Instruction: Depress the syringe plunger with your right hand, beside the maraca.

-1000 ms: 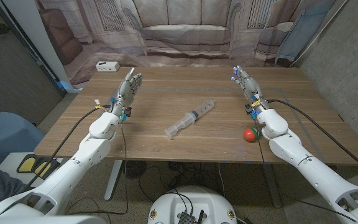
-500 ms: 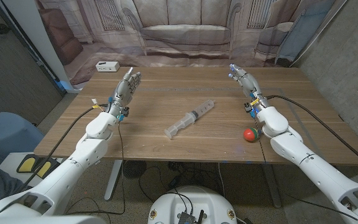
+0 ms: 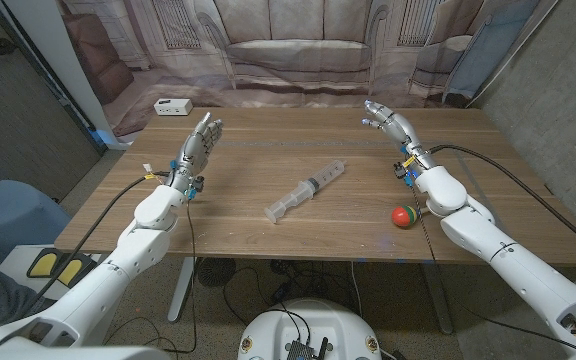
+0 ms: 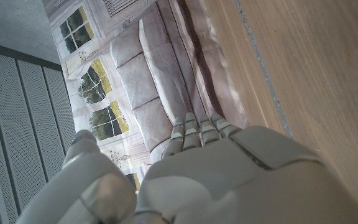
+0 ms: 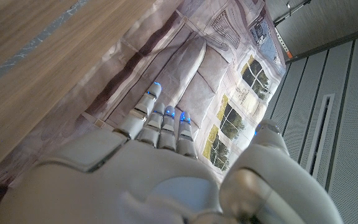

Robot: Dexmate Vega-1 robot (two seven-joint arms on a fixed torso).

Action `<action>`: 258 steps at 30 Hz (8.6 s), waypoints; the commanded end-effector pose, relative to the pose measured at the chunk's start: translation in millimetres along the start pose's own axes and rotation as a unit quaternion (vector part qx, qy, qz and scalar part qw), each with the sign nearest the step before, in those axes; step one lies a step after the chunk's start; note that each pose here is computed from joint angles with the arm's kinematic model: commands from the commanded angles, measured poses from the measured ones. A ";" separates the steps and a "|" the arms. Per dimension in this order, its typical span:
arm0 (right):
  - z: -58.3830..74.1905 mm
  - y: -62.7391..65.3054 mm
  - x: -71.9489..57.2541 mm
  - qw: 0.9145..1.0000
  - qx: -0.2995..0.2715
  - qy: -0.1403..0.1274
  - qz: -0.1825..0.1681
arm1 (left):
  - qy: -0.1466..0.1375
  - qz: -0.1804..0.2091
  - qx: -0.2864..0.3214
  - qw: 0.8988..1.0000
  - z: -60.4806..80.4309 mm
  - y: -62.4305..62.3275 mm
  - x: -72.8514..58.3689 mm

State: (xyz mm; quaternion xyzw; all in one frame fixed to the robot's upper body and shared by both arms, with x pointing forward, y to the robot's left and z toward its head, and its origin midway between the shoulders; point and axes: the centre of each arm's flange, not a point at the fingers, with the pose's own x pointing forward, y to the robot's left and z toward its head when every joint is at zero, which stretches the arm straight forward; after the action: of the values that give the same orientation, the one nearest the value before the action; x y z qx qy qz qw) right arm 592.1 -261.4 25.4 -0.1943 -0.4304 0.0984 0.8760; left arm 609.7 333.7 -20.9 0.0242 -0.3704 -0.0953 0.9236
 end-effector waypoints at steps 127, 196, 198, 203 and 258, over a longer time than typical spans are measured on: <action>40.5 31.1 40.5 0.753 -0.585 -0.180 0.240 | 0.005 0.037 0.025 0.999 11.5 -7.2 -51.2; 25.5 89.2 78.7 0.646 -0.617 -0.122 0.433 | 0.037 0.040 0.016 0.998 2.3 -7.1 -56.9; 25.8 90.2 80.9 0.651 -0.611 -0.114 0.436 | 0.038 0.040 0.016 0.998 1.9 -6.7 -56.5; 24.1 95.2 86.3 0.654 -0.605 -0.099 0.442 | 0.035 0.040 0.016 0.998 2.7 -5.5 -54.7; -1.9 116.3 96.5 0.657 -0.558 -0.005 0.507 | 0.024 0.038 0.002 0.999 -3.7 -0.4 -40.3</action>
State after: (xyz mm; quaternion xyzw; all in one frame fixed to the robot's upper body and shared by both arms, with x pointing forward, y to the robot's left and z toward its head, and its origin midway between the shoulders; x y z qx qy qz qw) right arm 645.9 -122.8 50.7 -0.8411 -0.2626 0.2571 0.3969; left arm 582.8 340.3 -54.5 0.0130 -0.3431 -0.0568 0.9375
